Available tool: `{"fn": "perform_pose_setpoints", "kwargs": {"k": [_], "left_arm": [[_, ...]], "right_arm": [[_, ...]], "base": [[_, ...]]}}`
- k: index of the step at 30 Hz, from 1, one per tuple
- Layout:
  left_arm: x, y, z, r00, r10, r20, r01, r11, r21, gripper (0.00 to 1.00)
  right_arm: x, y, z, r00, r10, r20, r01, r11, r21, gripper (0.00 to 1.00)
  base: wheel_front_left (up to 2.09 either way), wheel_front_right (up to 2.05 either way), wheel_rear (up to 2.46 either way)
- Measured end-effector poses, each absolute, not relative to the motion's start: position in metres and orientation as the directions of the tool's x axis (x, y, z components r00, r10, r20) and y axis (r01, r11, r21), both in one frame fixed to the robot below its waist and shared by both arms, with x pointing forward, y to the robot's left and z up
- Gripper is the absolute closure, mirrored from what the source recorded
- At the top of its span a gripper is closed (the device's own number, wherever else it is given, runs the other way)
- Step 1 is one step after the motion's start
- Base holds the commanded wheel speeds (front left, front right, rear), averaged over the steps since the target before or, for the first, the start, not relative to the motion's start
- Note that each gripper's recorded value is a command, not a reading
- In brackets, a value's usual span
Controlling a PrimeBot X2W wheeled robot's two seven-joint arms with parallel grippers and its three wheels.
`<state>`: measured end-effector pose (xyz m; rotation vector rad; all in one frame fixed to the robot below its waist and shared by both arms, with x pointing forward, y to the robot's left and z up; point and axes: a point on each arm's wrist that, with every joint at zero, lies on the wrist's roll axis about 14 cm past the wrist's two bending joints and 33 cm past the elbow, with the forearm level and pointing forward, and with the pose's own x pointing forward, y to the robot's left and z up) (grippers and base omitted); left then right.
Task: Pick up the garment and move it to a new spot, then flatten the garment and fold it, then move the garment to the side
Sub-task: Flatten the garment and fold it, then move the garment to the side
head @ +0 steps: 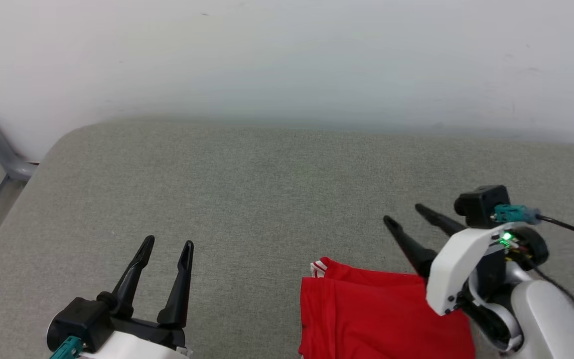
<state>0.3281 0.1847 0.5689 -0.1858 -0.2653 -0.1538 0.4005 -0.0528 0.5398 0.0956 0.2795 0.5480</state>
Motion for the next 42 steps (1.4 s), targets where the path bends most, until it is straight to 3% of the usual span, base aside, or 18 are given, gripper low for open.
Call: {"fn": "perform_pose_setpoints", "kwargs": {"k": [5,10,22,29,42], "left_arm": [[0.332,0.178,0.566,0.953,-0.146,0.266,0.195,0.967,-0.166,0.0],[0.336,0.171,0.563,0.953,-0.163,0.255,0.211,0.962,-0.174,0.0],[0.34,0.159,0.551,0.957,-0.187,0.222,0.235,0.948,-0.215,0.0],[0.341,0.157,0.546,0.962,-0.168,0.213,0.227,0.929,-0.292,0.0],[0.34,0.162,0.546,0.964,-0.162,0.212,0.22,0.931,-0.29,0.0]], "right_arm": [[0.421,-0.111,0.564,0.909,0.399,-0.124,-0.409,0.911,-0.063,0.0],[0.423,-0.151,0.577,0.951,0.307,-0.01,-0.307,0.945,-0.116,0.0],[0.387,-0.203,0.569,0.985,0.108,0.133,-0.106,0.994,-0.025,0.0],[0.374,-0.2,0.56,0.987,0.08,0.136,-0.082,0.997,0.01,0.0],[0.376,-0.193,0.555,0.99,0.098,0.101,-0.099,0.995,0.009,0.0]], "base": [[0.0,0.0,0.0],[0.0,0.0,0.0],[0.0,0.0,0.0],[0.0,0.0,0.0],[0.0,0.0,0.0]]}}
